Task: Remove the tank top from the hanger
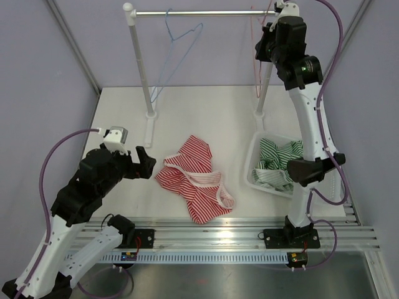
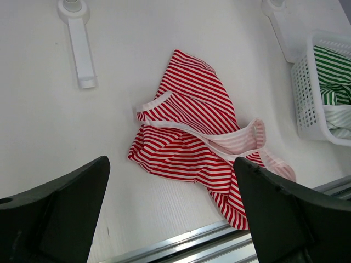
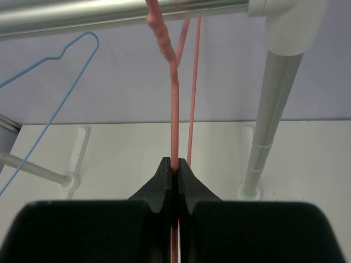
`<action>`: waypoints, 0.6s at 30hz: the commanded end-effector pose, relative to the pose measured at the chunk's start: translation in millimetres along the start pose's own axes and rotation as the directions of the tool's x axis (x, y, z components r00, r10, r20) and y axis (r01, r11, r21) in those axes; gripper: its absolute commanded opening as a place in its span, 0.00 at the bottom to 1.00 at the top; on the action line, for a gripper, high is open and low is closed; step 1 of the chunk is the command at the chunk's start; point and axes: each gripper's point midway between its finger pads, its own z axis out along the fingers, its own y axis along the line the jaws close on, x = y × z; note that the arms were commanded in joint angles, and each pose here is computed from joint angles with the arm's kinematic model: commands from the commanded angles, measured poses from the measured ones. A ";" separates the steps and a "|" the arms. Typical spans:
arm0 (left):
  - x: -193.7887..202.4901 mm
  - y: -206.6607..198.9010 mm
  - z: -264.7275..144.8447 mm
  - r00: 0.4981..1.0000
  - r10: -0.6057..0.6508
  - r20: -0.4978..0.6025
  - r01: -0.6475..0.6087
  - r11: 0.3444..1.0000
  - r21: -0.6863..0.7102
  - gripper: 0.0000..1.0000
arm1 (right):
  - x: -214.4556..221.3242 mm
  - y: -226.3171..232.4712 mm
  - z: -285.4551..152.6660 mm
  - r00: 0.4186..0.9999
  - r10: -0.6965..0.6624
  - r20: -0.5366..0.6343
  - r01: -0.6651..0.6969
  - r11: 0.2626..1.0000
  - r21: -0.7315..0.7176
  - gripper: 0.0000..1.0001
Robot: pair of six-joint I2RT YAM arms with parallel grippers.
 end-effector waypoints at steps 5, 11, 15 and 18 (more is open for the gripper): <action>2.4 1.8 6.8 1.000 0.014 0.010 -0.014 1.000 -0.005 0.99 | 7.8 -4.1 37.0 1.000 -0.011 -0.017 0.010 0.996 -0.092 0.00; 4.8 3.1 12.7 1.000 0.004 0.004 -0.004 1.000 -0.016 0.99 | 33.0 -8.7 45.2 0.996 -0.016 -0.084 0.009 0.997 -0.077 0.00; 9.2 -1.9 22.3 0.999 -0.035 -0.026 0.035 0.999 -0.008 0.99 | 37.1 -11.2 39.1 0.995 -0.018 -0.095 0.012 0.997 -0.070 0.02; 11.3 1.7 29.0 0.998 -0.055 -0.036 0.053 0.998 -0.040 0.99 | 28.8 -9.1 22.2 0.996 -0.028 -0.089 0.021 0.996 -0.088 0.53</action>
